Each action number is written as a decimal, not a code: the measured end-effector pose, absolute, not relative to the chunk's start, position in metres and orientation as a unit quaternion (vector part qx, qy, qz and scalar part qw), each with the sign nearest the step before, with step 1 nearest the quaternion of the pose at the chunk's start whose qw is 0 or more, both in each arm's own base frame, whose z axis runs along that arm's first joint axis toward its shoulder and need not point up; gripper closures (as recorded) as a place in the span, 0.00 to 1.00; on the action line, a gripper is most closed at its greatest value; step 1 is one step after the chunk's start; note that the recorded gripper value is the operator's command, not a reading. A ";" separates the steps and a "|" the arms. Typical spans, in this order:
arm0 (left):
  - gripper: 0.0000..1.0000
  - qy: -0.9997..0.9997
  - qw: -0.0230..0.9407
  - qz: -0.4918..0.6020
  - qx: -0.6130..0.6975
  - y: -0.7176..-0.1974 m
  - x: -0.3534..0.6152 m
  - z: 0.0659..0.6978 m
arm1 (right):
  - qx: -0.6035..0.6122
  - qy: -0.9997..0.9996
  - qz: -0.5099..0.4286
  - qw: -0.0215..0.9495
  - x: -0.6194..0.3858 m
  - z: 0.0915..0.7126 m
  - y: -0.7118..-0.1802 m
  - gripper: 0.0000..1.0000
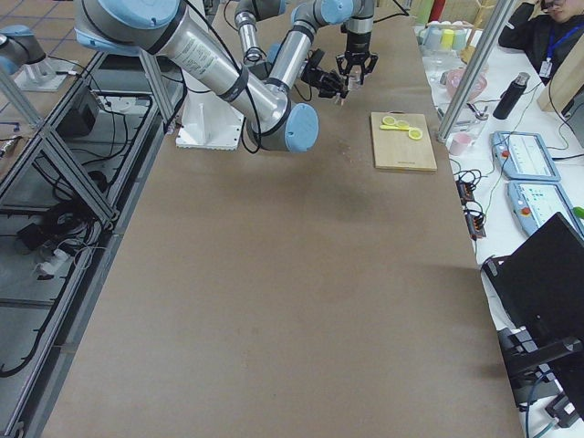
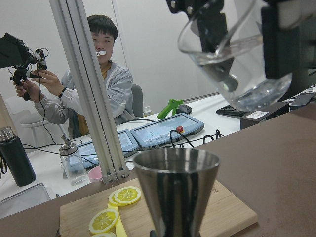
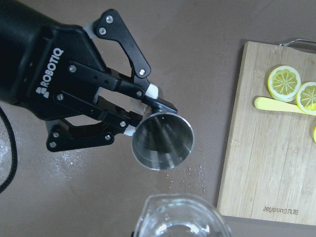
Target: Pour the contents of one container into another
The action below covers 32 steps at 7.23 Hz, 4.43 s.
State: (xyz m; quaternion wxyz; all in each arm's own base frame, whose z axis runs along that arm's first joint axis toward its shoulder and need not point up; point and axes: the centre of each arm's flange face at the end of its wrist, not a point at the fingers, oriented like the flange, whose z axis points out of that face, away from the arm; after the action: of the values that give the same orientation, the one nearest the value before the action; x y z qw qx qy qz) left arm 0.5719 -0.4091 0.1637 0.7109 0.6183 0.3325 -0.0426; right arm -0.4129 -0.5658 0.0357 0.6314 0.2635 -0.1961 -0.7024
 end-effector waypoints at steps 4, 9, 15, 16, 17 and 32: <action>1.00 0.332 0.711 -0.042 0.618 -0.409 0.572 0.164 | 0.252 -0.175 -0.707 0.637 -0.427 0.027 -0.571 1.00; 1.00 0.332 0.711 -0.042 0.618 -0.409 0.572 0.164 | 0.243 -0.149 -0.711 0.643 -0.439 0.026 -0.574 1.00; 1.00 0.330 0.712 -0.041 0.618 -0.410 0.573 0.166 | 0.231 -0.119 -0.724 0.639 -0.452 0.020 -0.564 1.00; 1.00 0.330 0.713 -0.041 0.618 -0.410 0.574 0.167 | 0.229 -0.114 -0.726 0.638 -0.452 0.019 -0.563 1.00; 1.00 0.330 0.713 -0.041 0.618 -0.410 0.574 0.167 | 0.225 -0.109 -0.729 0.637 -0.452 0.018 -0.563 1.00; 1.00 0.329 0.713 -0.040 0.618 -0.410 0.574 0.167 | 0.189 -0.067 -0.782 0.590 -0.482 0.007 -0.557 1.00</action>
State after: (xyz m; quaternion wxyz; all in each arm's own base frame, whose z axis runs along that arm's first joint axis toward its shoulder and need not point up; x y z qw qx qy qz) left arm 0.5742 -0.4099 0.1668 0.7130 0.6177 0.3293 -0.0405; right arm -0.4823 -0.5572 0.0071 0.5896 0.1894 -0.0673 -0.7823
